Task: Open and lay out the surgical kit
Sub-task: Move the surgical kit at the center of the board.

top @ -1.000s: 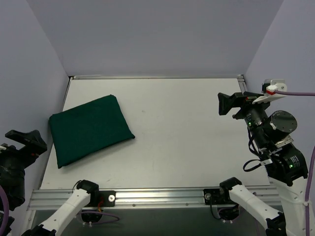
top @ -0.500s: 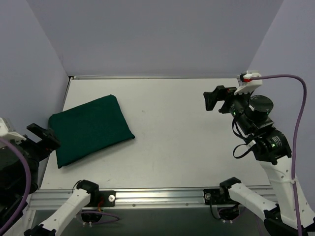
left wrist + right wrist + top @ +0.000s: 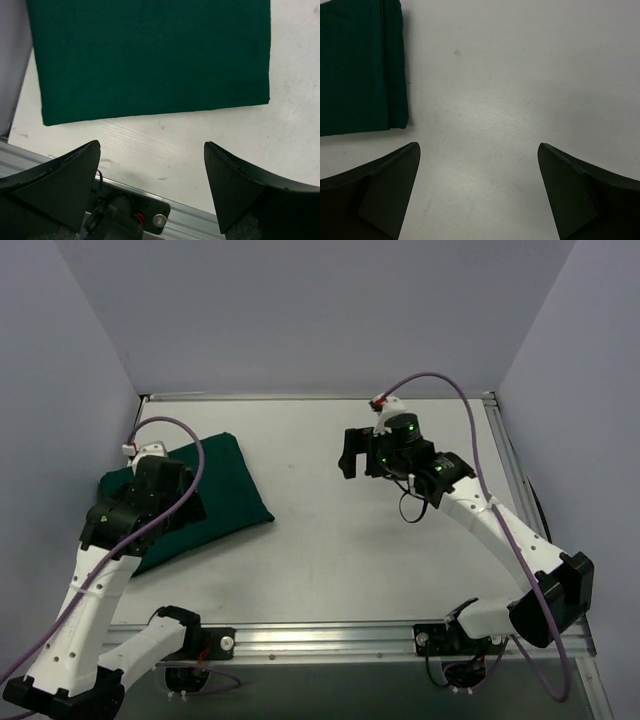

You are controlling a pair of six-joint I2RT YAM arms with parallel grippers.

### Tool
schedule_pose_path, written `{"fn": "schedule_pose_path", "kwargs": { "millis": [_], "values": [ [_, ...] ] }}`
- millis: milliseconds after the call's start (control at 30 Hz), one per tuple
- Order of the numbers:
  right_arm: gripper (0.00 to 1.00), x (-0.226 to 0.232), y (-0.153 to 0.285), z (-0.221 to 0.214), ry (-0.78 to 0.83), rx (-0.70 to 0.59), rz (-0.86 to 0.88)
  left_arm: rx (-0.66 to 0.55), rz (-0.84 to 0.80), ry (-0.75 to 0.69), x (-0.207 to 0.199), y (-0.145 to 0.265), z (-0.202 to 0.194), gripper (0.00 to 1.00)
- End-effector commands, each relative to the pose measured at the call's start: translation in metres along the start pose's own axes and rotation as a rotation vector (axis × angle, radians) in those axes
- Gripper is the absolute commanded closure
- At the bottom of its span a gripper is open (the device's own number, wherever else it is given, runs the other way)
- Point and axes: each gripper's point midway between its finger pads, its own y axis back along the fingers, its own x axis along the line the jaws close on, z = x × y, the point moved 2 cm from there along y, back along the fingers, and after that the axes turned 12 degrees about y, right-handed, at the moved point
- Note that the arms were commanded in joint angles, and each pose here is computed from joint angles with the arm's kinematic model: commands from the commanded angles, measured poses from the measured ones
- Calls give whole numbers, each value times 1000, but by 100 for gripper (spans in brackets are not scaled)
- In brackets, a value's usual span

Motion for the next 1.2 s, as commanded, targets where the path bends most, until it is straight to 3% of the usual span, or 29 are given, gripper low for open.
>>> {"fn": "schedule_pose_path", "kwargs": {
  "millis": [0, 100, 267, 567, 867, 1167],
  "values": [
    [0, 29, -23, 13, -20, -65, 57, -1, -66, 59, -28, -29, 7, 6],
    [0, 56, -49, 6, -17, -35, 104, 40, -30, 118, -21, -60, 9, 6],
    [1, 103, -90, -9, -40, -11, 172, -9, 113, 248, 25, -85, 28, 6],
    [15, 167, -141, -30, -34, 21, 234, -100, 336, 399, 95, -107, 31, 6],
    [24, 195, -180, -48, -10, 65, 250, -110, 428, 582, 134, -134, 29, 5],
    [36, 209, -207, -64, 0, 107, 271, -81, 474, 616, 151, -157, 14, 0]
  ]
}}
